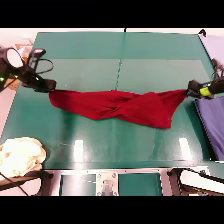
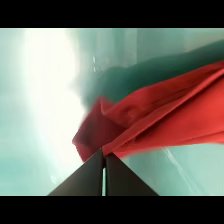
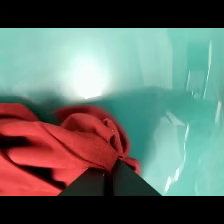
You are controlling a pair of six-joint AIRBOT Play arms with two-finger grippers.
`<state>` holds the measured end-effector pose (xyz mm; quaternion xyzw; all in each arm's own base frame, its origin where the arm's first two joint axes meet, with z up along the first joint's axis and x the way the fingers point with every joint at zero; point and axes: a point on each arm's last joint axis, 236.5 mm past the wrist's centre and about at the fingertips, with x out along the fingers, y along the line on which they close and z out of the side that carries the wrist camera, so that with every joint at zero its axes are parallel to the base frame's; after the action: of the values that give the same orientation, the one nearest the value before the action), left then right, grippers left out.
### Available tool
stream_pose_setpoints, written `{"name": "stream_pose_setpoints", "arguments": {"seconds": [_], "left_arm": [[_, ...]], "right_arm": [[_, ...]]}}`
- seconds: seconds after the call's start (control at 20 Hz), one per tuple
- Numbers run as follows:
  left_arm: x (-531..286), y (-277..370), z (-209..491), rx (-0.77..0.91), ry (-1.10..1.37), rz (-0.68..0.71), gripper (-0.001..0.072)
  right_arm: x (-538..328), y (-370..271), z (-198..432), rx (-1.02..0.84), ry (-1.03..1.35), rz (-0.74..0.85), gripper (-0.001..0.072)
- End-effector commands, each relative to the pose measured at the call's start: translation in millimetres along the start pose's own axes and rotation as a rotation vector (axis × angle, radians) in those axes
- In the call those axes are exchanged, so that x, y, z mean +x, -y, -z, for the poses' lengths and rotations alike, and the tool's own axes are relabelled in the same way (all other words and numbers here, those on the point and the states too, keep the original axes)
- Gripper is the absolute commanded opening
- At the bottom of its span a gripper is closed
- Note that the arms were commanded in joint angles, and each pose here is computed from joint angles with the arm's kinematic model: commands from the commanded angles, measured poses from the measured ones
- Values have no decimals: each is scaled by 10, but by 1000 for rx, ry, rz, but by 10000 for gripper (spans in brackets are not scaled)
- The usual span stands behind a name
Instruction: Fold the shirts.
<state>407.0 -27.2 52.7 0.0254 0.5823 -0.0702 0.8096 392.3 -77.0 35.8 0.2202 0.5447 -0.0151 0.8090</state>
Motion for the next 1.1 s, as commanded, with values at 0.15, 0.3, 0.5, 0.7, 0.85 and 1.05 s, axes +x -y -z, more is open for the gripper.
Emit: {"name": "stream_pose_setpoints", "arguments": {"seconds": [0.15, 0.3, 0.5, 0.7, 0.85, 1.05], "left_arm": [[-2110, 303, -979, 76, 586, 42, 17], [-3686, 542, -926, 141, 966, 43, 18], [-4835, 671, -371, 180, 1242, -1, 18], [-4928, 705, -119, 208, 1239, -21, 18], [-4266, 661, -253, 171, 1054, 24, 18], [-2813, 719, -416, 110, 731, 162, 18]], "right_arm": [[-1924, -983, -767, -199, 441, -111, 18], [-3342, -1539, -720, -305, 784, -128, 17], [-4699, -2034, -225, -409, 1148, -149, 18], [-4922, -2046, -52, -411, 1221, -128, 18], [-4307, -1837, -262, -356, 1050, -125, 18], [-2950, -1405, -512, -232, 737, -149, 18]]}}
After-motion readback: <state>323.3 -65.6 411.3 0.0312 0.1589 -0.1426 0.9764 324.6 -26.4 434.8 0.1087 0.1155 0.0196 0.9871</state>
